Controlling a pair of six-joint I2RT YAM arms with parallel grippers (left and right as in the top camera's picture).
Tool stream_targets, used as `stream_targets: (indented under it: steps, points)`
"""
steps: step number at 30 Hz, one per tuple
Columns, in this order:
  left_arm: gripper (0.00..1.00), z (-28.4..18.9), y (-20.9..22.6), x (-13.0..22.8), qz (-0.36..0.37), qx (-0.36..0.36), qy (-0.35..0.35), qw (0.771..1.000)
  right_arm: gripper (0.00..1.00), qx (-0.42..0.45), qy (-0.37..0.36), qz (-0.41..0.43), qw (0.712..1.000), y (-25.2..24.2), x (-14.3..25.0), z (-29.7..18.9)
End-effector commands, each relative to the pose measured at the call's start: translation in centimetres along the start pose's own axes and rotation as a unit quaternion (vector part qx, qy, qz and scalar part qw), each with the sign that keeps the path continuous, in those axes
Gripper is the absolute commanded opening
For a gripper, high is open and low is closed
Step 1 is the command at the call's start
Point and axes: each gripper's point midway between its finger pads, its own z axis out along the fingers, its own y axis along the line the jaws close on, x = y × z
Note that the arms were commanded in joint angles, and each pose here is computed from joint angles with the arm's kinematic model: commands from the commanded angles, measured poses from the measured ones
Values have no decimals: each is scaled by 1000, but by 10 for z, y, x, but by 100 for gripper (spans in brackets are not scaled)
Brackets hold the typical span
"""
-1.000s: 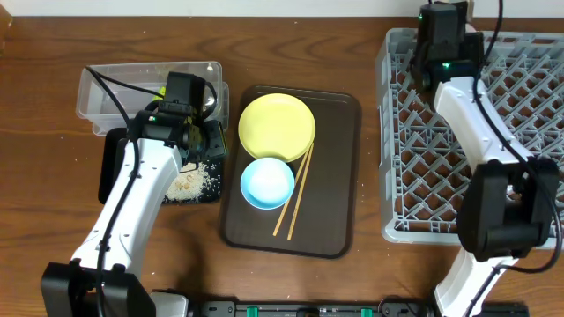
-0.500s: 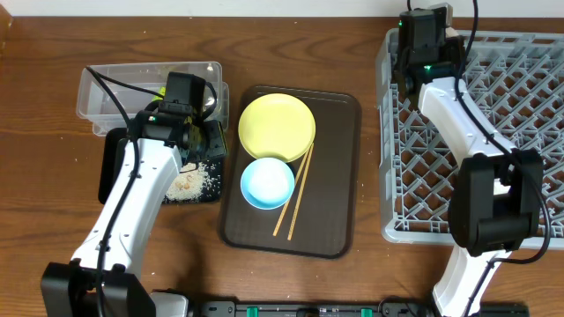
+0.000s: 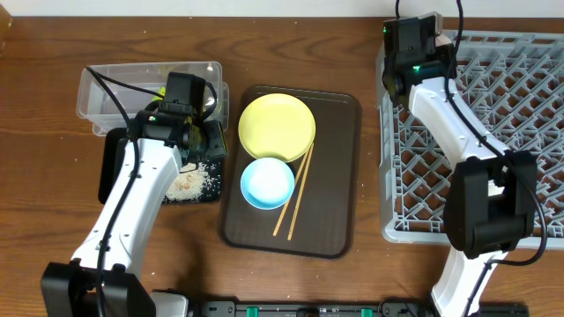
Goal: Sort waste into correct bins and load items into the dishwasher rack
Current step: 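Carry the pink bowl to the rack's back edge and stand it upright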
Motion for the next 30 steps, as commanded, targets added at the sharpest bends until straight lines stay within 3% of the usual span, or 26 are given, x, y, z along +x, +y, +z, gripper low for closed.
stream_targets:
  steps: [1, 5, 11, 17, 30]
  points:
    - [61, -1, 3, 0, -3, -8, -3, 1000, 1, -49, 17, 4, 999, 36, 17, -3]
    - [62, -1, 3, 0, -3, -8, -3, 1000, 1, -36, 8, 23, 999, 28, 11, -3]
    - [61, -1, 3, 0, -3, -8, -2, 1000, 1, 76, -31, 64, 995, -19, -15, 4]
    - [61, -1, 3, 0, -3, -8, -2, 1000, 1, 37, -48, 43, 997, -9, -26, 10]
    - [61, -1, 3, 0, -3, -7, -2, 1000, 1, 38, -27, 15, 999, 17, -8, 27]
